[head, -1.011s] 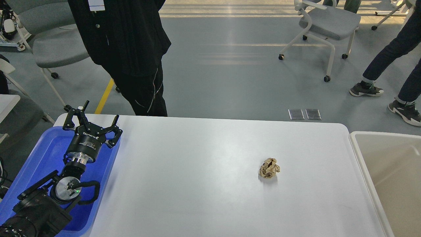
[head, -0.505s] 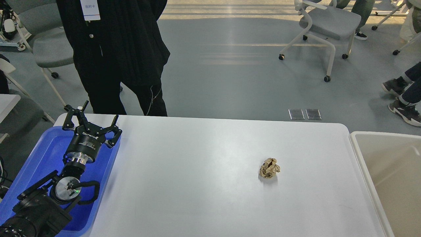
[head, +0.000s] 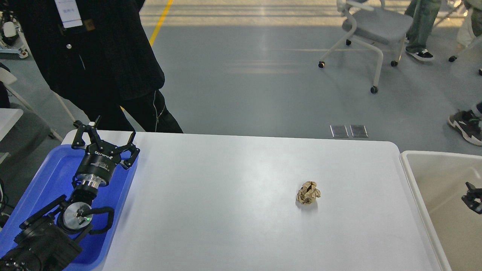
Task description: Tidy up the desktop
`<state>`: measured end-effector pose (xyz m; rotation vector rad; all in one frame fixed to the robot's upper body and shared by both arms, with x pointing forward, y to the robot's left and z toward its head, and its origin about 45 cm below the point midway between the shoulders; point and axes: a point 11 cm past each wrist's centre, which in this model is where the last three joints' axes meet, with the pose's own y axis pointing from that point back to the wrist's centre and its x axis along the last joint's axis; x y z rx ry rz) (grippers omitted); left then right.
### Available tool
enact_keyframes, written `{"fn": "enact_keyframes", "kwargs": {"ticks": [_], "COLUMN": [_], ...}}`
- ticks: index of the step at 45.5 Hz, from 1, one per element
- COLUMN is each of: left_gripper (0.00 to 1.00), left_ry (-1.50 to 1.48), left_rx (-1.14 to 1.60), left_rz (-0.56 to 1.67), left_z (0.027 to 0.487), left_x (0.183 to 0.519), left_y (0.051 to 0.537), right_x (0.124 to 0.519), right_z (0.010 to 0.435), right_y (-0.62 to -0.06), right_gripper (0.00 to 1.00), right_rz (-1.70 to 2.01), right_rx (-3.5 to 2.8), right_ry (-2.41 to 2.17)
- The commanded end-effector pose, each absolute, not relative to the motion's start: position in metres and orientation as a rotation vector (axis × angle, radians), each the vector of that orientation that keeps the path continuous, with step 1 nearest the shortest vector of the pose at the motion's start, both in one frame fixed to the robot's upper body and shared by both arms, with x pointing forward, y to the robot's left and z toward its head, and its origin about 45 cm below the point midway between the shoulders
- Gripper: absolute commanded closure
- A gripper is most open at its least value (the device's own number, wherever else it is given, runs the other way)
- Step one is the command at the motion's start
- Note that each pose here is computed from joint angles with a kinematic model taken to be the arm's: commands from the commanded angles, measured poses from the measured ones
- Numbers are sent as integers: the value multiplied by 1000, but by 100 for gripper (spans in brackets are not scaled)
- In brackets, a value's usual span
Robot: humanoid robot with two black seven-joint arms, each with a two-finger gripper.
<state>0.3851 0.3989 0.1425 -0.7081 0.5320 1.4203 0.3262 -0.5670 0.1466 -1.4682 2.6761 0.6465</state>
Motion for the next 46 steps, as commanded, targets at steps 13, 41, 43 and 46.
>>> {"fn": "enact_keyframes", "kwargs": {"ticks": [13,41,43,46], "left_gripper": [0,0,0,0], "left_ry": [533,532,533,532], "left_rx": [-708,-708,-708,-708], "left_rz": [1423,1420,1421,1420], "left_z": [142,143,142,143], "left_x": [385,385,385,385], "left_y": [399,399,399,399], "right_x": [364,366,364,362], "right_z": [177,139,137,134], "right_y": [-444,-398,-398,-396], "right_gripper": [0,0,0,0], "right_rz": [483,514,522,533], "right_rx": [-1829,-1747,-1746,-1756], "right_ry": [2141,2079,2080,2080]}}
